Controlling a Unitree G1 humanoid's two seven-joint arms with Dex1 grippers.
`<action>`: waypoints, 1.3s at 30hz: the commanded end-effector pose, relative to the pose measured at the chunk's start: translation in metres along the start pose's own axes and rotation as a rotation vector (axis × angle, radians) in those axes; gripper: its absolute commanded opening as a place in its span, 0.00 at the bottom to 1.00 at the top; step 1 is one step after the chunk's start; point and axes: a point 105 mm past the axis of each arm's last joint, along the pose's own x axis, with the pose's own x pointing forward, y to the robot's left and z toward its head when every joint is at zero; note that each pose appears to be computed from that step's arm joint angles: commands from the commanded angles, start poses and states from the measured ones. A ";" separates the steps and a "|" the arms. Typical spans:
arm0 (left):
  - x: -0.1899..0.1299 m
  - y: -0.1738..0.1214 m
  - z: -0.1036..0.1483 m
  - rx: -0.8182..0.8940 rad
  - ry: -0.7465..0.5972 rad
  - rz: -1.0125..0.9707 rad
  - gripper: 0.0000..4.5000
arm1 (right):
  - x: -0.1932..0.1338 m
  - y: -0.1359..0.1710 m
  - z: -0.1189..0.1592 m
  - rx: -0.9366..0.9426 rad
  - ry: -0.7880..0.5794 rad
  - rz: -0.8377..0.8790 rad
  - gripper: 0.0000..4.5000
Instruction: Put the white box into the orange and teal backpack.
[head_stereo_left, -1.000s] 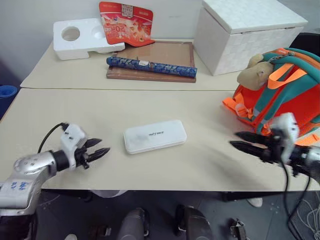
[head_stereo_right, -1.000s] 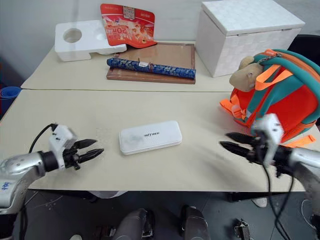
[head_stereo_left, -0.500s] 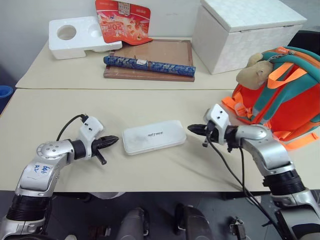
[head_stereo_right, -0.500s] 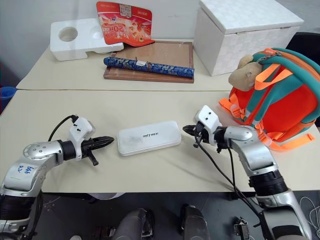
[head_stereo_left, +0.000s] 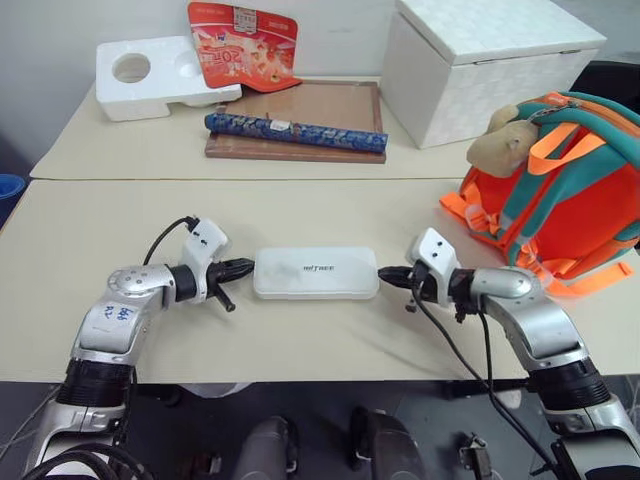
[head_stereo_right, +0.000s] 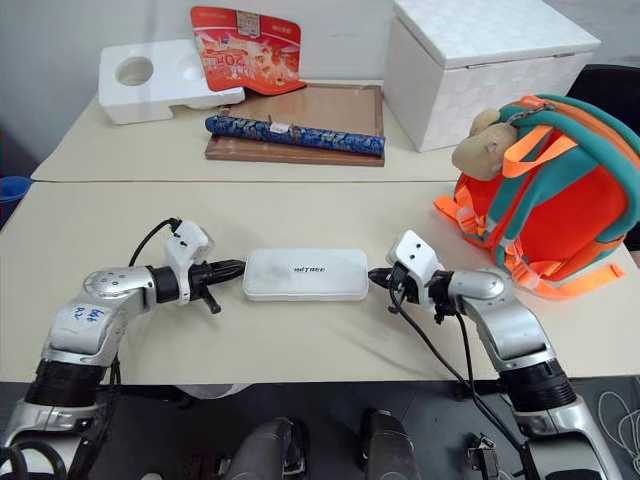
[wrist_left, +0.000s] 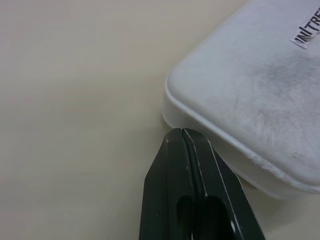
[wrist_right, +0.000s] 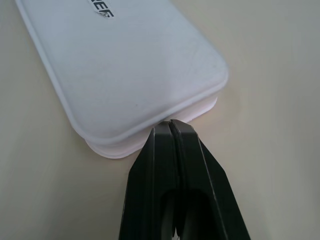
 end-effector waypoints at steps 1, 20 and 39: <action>-0.001 -0.001 0.008 0.012 -0.013 -0.032 0.00 | -0.004 0.000 0.012 -0.030 -0.043 -0.013 0.00; -0.011 -0.013 0.002 -0.949 0.213 -0.373 0.99 | 0.001 -0.004 0.008 -0.073 -0.025 -0.027 0.00; 0.025 -0.035 0.036 -0.989 0.187 -0.570 0.51 | 0.004 -0.002 0.003 -0.087 -0.027 -0.042 0.00</action>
